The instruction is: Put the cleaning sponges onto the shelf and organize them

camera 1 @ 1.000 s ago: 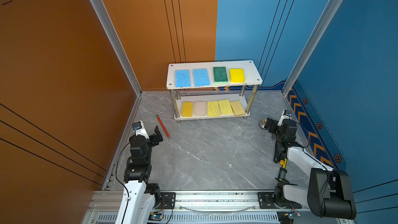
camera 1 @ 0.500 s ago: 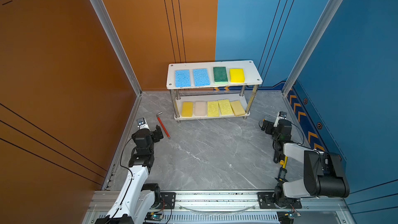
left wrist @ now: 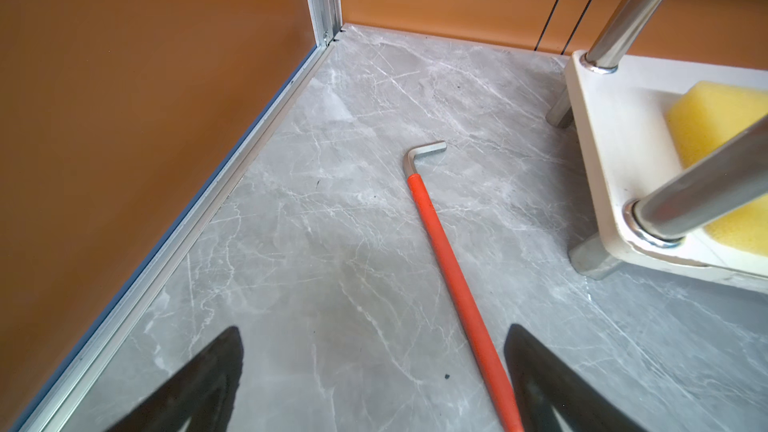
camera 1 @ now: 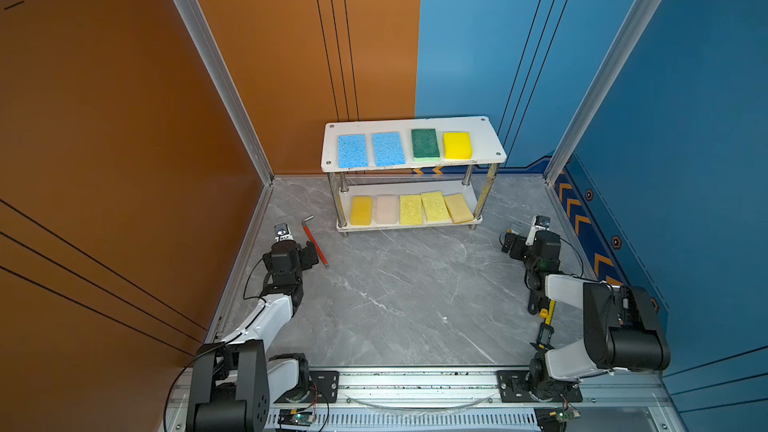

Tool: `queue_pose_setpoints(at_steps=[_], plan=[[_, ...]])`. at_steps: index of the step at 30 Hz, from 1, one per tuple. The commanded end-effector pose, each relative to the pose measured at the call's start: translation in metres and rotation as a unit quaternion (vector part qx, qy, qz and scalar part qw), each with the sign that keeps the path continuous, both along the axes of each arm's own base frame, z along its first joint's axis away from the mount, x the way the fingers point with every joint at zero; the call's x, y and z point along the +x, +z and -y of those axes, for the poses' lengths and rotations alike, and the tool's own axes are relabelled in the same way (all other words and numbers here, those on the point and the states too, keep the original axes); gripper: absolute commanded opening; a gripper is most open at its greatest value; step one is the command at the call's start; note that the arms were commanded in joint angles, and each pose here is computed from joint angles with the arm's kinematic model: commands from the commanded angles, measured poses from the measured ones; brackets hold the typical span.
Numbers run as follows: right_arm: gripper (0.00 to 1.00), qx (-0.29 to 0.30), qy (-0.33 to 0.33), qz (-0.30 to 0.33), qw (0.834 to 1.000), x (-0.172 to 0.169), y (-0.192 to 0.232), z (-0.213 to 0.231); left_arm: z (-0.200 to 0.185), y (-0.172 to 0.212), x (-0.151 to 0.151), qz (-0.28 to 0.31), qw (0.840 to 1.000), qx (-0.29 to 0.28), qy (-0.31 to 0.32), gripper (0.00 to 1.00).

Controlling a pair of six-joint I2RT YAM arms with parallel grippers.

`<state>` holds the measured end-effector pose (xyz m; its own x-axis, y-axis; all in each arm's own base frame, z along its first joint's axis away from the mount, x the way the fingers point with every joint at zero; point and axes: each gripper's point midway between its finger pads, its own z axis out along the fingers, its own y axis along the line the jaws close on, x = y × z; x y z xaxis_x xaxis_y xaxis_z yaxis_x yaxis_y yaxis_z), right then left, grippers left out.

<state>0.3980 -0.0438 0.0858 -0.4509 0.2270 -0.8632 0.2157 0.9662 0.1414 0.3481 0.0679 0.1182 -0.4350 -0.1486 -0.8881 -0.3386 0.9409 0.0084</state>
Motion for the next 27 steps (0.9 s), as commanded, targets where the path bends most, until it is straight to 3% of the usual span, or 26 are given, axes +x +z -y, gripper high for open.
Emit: queue_pose_setpoints(at_steps=[1,20,27], plan=[[1.00,-0.003,0.011,0.016,1.000,0.010,0.011,-0.001,0.005,0.005,0.010,0.019,1.000,0.008,-0.018,0.98],[1.00,-0.003,0.033,-0.004,0.999,0.017,0.006,-0.009,0.010,-0.010,0.030,0.022,0.999,0.017,-0.033,0.98],[1.00,-0.005,0.048,-0.013,0.999,0.021,0.004,-0.016,0.036,-0.017,0.050,0.022,0.996,0.014,-0.082,0.98]])
